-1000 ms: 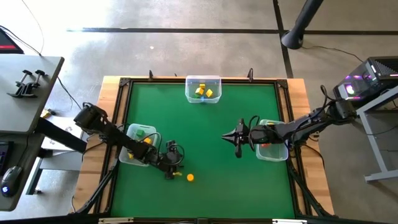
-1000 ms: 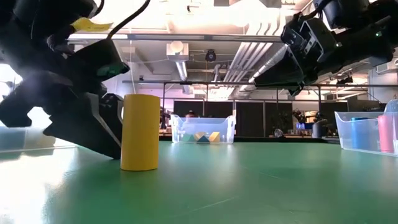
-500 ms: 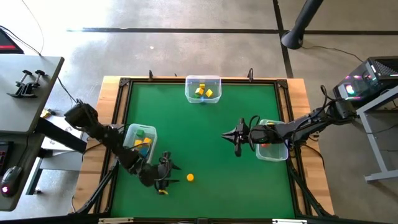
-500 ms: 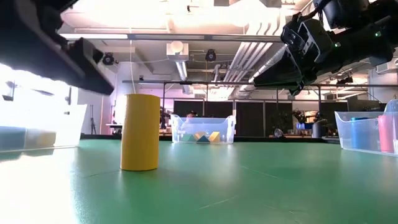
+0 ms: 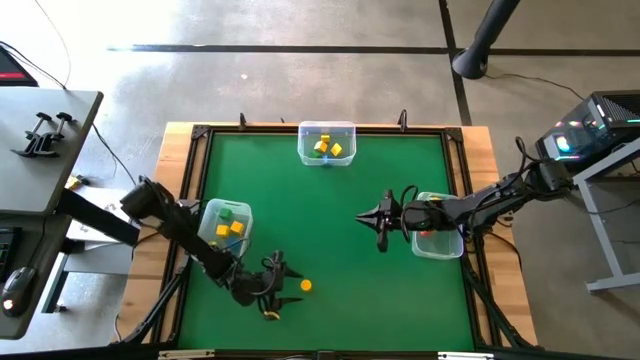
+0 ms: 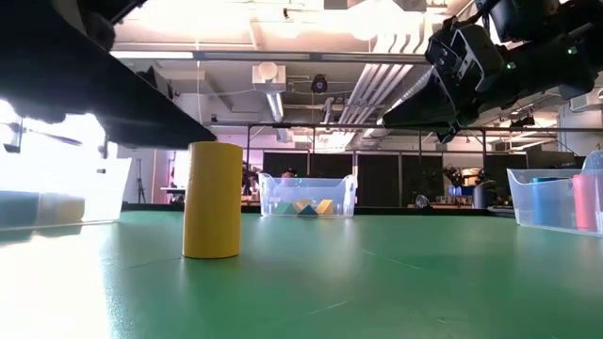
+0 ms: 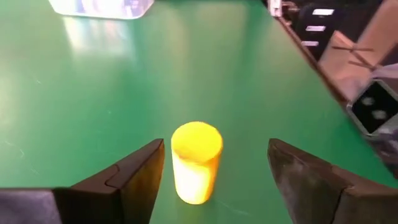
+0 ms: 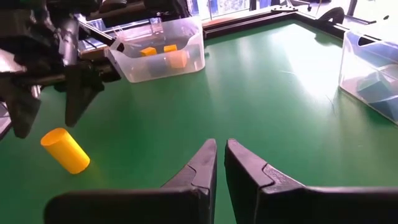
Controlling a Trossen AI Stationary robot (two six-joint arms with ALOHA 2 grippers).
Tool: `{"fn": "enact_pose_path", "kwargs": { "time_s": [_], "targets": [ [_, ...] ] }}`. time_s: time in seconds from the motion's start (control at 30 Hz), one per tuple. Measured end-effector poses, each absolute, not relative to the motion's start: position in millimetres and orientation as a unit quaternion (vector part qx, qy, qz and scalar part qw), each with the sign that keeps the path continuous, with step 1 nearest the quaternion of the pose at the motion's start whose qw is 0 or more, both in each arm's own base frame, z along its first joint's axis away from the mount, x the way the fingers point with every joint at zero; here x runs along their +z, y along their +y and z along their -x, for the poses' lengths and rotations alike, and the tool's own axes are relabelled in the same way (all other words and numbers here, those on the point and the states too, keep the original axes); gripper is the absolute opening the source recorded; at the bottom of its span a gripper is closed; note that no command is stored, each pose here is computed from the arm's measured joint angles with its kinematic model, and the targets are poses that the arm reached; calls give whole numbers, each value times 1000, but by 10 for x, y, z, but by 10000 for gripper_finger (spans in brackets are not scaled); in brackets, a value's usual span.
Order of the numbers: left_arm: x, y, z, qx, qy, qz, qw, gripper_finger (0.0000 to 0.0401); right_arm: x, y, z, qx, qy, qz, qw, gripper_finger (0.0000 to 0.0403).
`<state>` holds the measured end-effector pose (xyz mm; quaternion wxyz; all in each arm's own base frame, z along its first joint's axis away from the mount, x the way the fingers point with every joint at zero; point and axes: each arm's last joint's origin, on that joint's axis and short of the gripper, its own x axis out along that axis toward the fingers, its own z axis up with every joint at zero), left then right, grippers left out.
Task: Sort blocks by size
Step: Put the yellow cylindrical block into the right transparent bin
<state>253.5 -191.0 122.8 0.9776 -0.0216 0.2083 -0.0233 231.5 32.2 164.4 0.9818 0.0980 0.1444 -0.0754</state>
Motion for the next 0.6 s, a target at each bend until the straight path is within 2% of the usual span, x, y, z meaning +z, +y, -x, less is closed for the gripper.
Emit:
{"fn": "enact_pose_path", "kwargs": {
  "time_s": [0.17,0.33,0.6],
  "targets": [
    [1104,-1958,-2628,24,203,13,979,278,1646,324,-2316,-73,144,-99,982,28],
    [966,-2027,-2713,26,215,17,976,274,1646,323,-2316,-74,144,-99,982,28],
    [911,-2069,-2816,23,216,32,976,217,1653,324,-2318,-73,140,-100,982,28]
  ]
}}
